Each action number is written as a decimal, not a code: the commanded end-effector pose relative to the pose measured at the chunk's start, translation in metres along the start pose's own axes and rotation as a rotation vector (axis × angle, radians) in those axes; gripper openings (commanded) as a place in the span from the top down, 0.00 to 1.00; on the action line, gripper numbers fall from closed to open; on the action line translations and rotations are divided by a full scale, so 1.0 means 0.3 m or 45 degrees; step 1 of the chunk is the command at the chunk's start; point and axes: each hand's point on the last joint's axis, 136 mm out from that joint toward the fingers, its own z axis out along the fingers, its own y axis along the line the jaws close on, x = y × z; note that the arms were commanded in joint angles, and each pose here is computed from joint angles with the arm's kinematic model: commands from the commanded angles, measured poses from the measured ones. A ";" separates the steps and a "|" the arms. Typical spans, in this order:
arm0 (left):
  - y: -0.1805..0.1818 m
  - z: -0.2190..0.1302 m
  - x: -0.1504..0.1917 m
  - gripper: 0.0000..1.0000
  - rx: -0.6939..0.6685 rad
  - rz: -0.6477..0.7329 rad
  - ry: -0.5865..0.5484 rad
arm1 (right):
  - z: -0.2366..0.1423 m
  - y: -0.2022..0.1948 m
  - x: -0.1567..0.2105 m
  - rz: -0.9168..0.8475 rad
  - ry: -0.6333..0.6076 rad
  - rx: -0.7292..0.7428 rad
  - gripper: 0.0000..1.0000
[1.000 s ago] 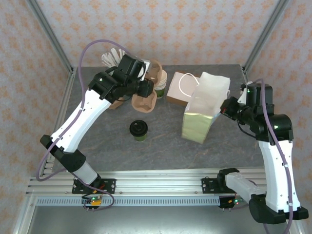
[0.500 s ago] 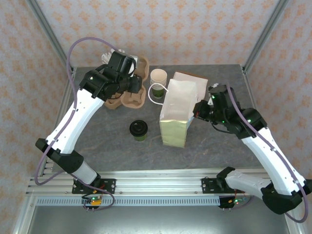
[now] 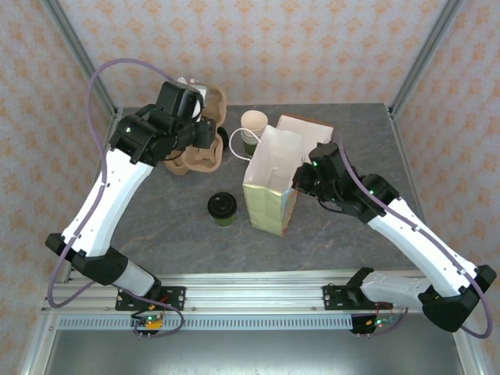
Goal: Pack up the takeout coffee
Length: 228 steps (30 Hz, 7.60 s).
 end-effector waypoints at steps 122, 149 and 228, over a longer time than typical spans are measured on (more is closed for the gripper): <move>-0.502 0.313 0.502 0.77 0.064 0.372 0.839 | 0.015 -0.312 -0.283 -0.266 -0.245 0.340 0.37; -0.515 0.203 0.441 0.77 0.110 0.296 0.760 | 0.038 -0.317 -0.269 -0.259 -0.227 0.331 0.37; -0.492 0.099 0.474 0.78 0.116 0.282 0.844 | 0.080 -0.317 -0.251 -0.289 -0.191 0.311 0.37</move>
